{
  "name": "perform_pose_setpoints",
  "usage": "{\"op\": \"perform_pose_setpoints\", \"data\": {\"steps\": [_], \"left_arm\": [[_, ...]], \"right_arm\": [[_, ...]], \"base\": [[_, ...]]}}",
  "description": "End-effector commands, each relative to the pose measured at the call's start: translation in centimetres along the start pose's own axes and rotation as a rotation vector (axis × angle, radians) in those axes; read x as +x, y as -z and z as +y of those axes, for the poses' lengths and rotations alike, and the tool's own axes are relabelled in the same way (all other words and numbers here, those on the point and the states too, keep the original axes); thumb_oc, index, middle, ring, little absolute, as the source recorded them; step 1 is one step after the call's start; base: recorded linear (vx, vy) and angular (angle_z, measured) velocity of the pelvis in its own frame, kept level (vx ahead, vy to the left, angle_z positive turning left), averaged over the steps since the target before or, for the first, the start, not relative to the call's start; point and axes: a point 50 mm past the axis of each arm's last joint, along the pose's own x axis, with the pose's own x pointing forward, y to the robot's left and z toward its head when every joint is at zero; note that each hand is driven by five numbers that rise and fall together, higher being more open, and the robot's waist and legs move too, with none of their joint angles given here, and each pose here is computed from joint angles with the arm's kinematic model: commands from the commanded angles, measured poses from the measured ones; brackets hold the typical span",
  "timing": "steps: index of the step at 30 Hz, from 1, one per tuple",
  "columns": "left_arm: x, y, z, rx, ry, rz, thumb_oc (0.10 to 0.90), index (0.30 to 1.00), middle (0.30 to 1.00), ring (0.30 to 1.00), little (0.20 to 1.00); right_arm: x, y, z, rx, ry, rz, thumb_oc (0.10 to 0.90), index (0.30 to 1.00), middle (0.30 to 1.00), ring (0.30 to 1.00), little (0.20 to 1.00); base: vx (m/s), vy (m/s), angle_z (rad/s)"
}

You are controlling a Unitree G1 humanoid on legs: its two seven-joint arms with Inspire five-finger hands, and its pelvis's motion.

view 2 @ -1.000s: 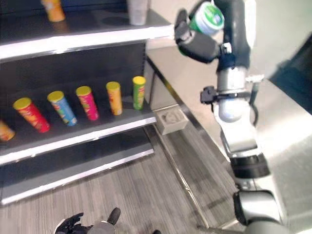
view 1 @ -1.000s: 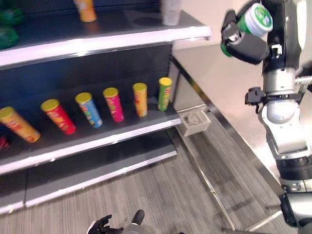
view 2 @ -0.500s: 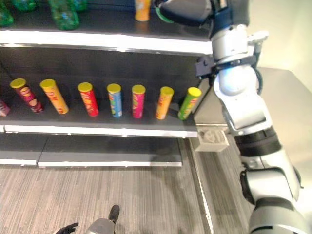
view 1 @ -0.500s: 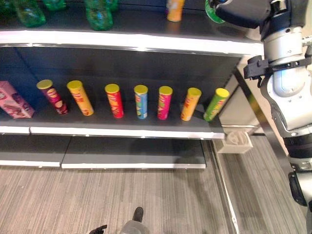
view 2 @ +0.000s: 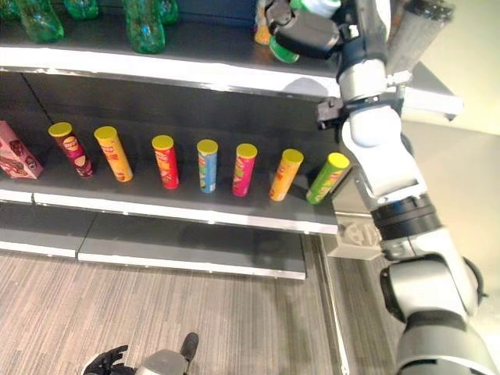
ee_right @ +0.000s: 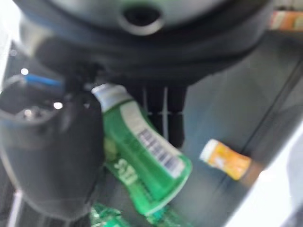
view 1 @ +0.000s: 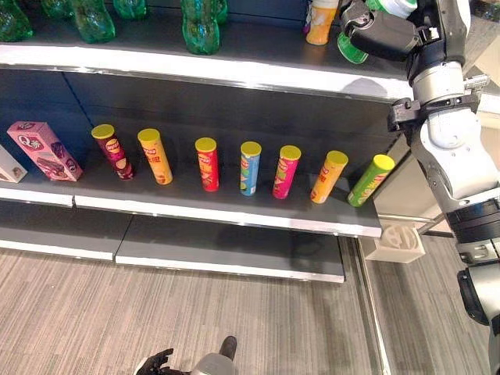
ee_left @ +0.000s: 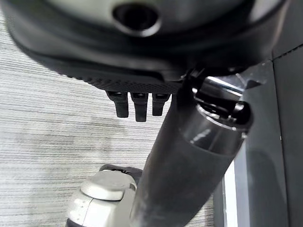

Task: Put the goods on the table back onto the shelves and tidy them up.

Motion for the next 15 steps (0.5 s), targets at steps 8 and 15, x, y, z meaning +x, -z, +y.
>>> {"op": "perform_pose_setpoints", "data": {"steps": [8,15], "left_arm": [[-0.1,-1.4,2.4,0.046,-0.045,-0.077,0.800,0.900,0.900,0.900,0.900],[-0.2,0.2,1.5,0.063,-0.019,-0.012,0.800,0.900,0.900,0.900,0.900]], "right_arm": [[4.3,-5.4,-3.6,-0.077,0.106,-0.137,0.400,0.300,0.300,0.300,0.300],[4.4,-5.3,-3.8,-0.082,0.110,-0.125,0.400,0.300,0.300,0.300,0.300]], "base": [[0.04,-0.114,0.35],[0.07,-0.061,0.24]]}}
